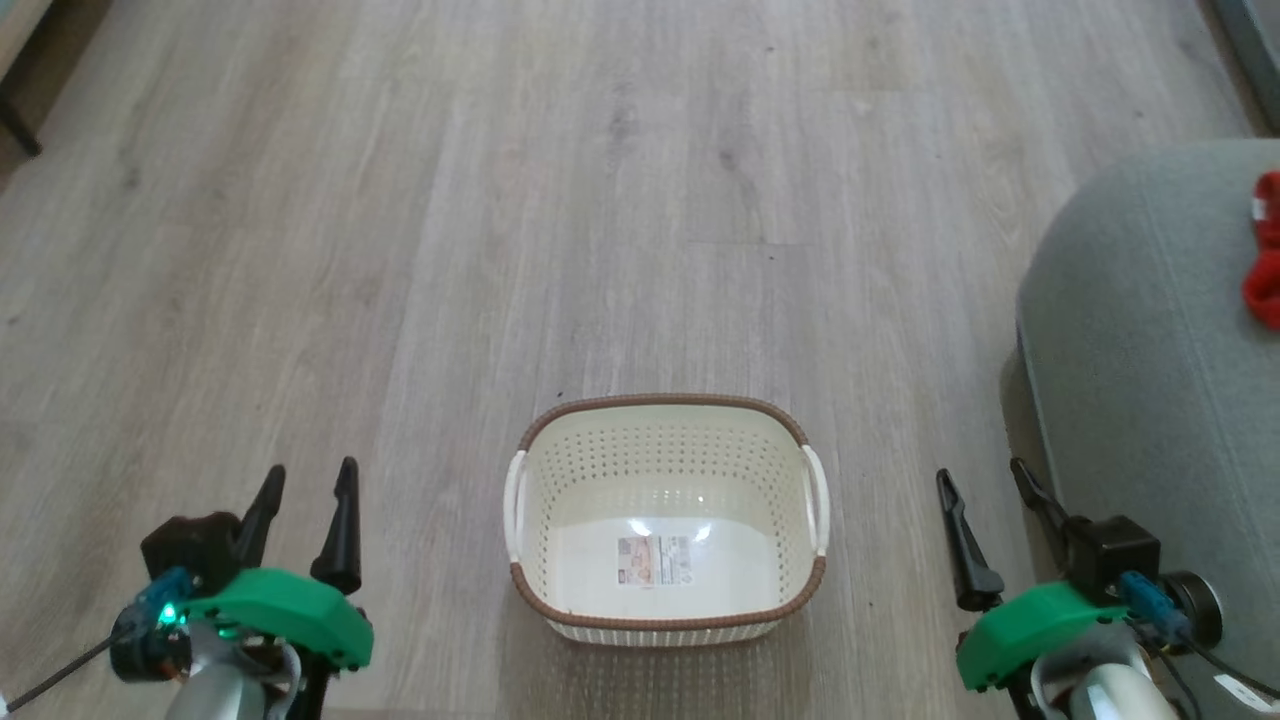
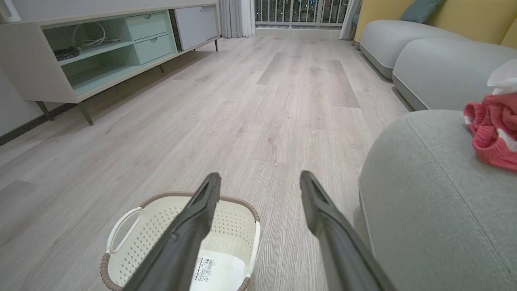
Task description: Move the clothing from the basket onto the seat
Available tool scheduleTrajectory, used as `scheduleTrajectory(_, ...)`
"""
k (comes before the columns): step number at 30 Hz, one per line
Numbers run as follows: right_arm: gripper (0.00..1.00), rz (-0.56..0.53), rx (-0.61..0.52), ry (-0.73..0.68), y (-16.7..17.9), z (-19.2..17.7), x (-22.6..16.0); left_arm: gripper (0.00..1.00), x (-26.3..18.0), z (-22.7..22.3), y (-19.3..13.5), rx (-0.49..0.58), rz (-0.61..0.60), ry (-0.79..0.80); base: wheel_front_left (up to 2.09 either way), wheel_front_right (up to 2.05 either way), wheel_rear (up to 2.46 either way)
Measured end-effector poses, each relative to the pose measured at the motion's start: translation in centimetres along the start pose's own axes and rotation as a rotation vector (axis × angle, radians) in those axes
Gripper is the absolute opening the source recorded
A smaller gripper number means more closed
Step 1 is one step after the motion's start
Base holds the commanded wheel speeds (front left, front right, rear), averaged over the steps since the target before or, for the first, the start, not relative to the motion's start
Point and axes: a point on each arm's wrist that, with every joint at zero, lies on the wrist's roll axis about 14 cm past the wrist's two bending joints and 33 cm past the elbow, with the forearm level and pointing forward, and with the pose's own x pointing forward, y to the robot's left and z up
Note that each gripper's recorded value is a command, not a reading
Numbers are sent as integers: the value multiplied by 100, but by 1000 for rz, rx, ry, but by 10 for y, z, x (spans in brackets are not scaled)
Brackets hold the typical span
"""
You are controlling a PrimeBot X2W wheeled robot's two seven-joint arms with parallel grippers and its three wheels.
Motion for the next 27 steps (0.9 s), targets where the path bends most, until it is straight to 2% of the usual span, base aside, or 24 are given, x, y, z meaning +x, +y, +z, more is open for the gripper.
scheduleTrajectory(4, 100, -20, -1, -3, -5, 1, -4, 100, 5, -1, -15, -1, -39, -4, 0, 0, 0)
scheduleTrajectory(15, 100, -54, 9, -13, -15, 3, -11, 100, 8, -5, -22, 1, -63, 5, 0, 0, 0)
scheduleTrajectory(16, 0, -55, 10, -7, -15, 1, -12, 0, 7, -9, -23, 3, -65, 20, 0, 0, 0)
scheduleTrajectory(21, 0, -70, 42, 83, -17, -27, -24, 0, -10, -42, -17, -23, -37, 124, 0, 0, 0)
scheduleTrajectory(27, 0, -97, 112, 81, -21, -27, -25, 0, -10, -43, -16, -85, -19, 130, 0, 0, 0)
